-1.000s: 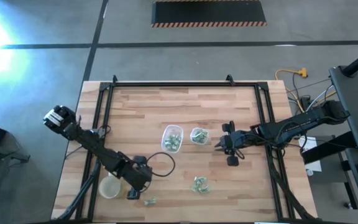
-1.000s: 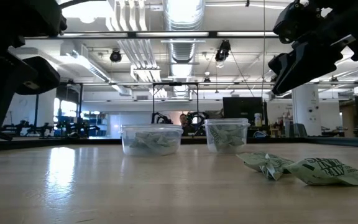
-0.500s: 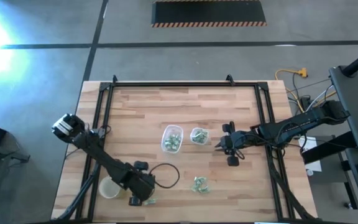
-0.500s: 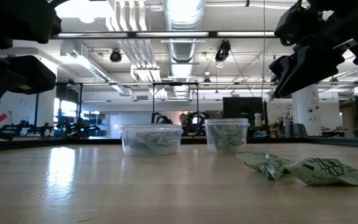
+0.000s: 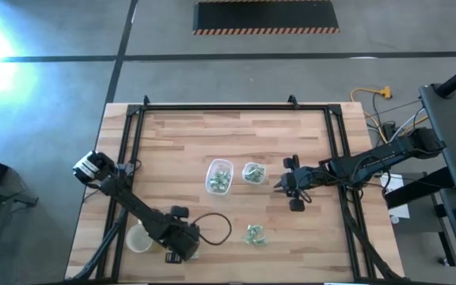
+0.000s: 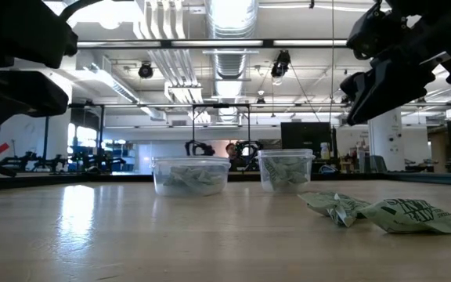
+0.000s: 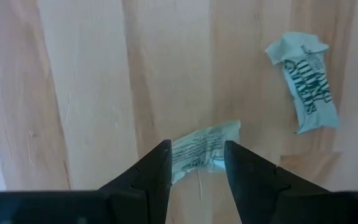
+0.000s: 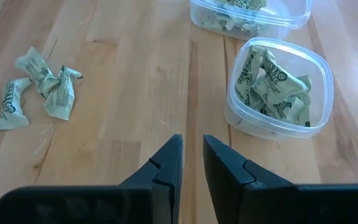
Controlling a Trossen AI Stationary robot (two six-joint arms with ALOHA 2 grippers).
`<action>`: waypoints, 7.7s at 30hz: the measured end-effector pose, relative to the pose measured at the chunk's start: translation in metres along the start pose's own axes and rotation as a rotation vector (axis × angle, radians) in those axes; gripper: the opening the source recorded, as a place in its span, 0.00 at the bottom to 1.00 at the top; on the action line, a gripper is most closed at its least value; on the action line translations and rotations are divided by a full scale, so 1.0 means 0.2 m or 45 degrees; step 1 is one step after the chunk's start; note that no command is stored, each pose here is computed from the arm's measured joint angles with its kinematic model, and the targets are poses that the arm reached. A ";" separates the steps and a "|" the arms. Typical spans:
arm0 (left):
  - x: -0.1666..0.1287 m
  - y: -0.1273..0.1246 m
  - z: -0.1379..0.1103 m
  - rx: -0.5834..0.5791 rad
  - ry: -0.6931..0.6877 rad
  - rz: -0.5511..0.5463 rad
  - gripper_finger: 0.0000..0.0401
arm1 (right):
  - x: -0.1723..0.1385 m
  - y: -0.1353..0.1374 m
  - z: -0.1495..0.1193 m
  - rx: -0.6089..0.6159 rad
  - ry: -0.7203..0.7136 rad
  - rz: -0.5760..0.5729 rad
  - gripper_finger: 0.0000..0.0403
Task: Pick and place items into bin
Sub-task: Put the white stevia packet into the left transparent bin, then put the white stevia packet into the right transparent bin
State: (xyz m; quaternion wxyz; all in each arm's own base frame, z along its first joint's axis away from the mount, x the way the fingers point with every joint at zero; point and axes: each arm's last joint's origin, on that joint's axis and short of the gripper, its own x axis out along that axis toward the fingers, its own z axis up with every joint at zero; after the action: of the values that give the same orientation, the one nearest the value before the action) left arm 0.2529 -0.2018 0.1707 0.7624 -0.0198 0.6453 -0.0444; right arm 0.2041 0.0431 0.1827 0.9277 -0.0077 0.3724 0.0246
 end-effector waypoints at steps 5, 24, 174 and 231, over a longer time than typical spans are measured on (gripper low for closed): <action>0.00 0.00 0.00 -0.013 0.002 0.001 0.32 | 0.00 0.00 0.00 -0.001 -0.016 0.002 0.13; 0.03 0.02 -0.03 -0.035 0.022 0.019 0.30 | 0.00 0.00 0.00 -0.001 -0.017 0.002 0.13; -0.48 0.58 -0.21 0.304 -1.477 0.535 0.27 | 0.43 0.57 0.01 -0.410 -0.169 0.547 0.13; -0.46 0.62 -0.33 0.352 -1.703 0.444 0.27 | 0.53 0.58 -0.02 -0.503 -0.042 0.449 0.04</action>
State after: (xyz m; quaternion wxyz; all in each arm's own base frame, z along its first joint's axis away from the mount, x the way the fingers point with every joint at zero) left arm 0.1785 -0.0685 0.2398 0.9871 0.1578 0.0202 0.0186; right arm 0.2721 0.1632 0.1068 0.8955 -0.1233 0.3408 0.2583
